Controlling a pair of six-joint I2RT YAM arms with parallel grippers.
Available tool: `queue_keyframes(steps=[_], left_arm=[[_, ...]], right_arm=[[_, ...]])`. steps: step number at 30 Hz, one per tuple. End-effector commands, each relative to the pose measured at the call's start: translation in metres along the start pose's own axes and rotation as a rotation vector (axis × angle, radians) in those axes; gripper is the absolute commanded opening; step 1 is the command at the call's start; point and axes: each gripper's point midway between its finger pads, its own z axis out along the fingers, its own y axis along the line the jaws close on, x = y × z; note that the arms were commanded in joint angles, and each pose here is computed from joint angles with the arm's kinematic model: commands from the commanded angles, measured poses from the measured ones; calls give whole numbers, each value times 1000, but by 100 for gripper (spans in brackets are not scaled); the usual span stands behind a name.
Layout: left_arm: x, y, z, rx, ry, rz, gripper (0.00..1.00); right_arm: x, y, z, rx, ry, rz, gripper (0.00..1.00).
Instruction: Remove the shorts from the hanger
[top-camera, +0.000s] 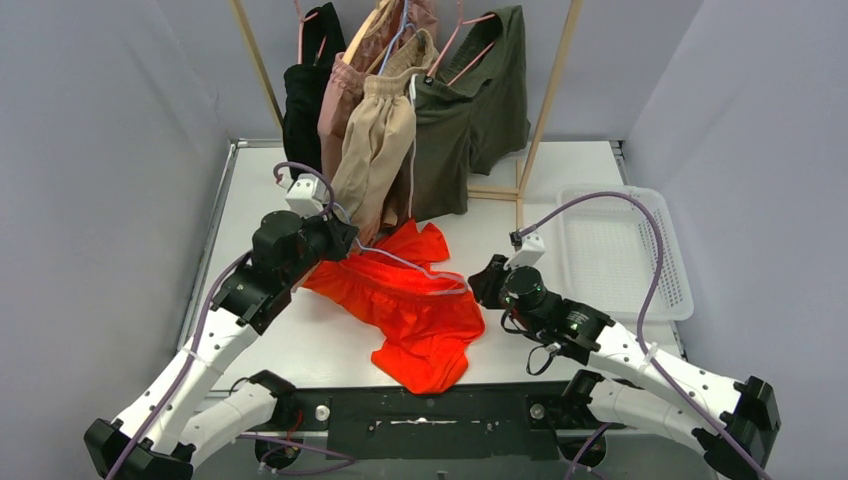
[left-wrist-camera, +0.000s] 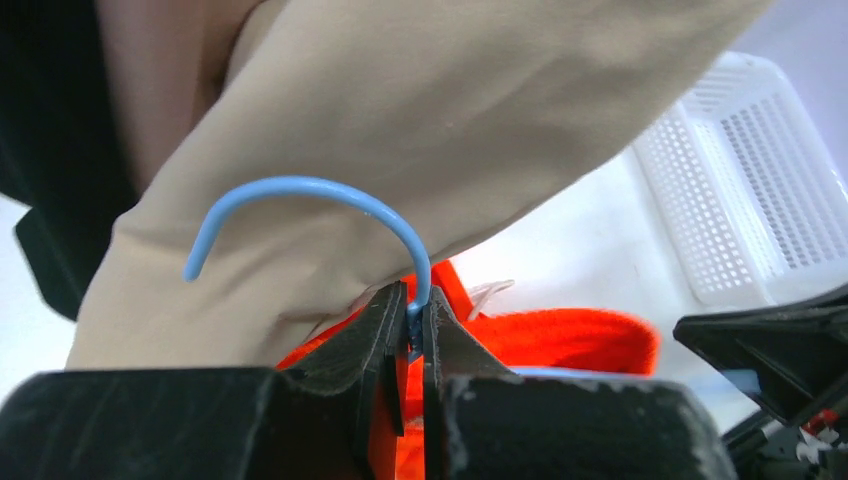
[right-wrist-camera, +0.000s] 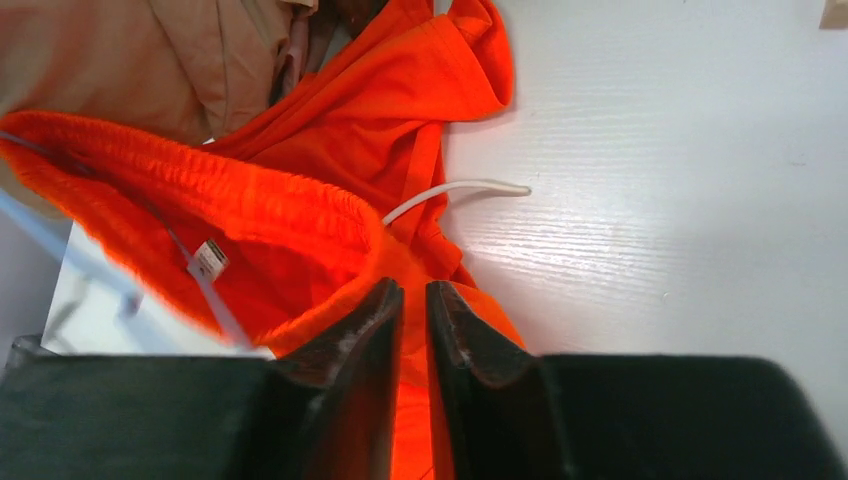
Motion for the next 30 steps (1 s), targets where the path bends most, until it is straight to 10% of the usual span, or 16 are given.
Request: queue_keyframes(steps=[1, 15, 23, 30], left_arm=[[-26, -40, -4, 203, -72, 37, 0], [-10, -31, -7, 183, -34, 93, 0], [-8, -33, -8, 190, -11, 97, 0], [-5, -32, -9, 190, 6, 97, 0]], right_arm=[[-36, 8, -20, -42, -123, -49, 22], [-56, 92, -48, -387, -51, -86, 74], [23, 159, -14, -454, 247, -394, 78], [19, 148, 7, -285, 242, -428, 77]])
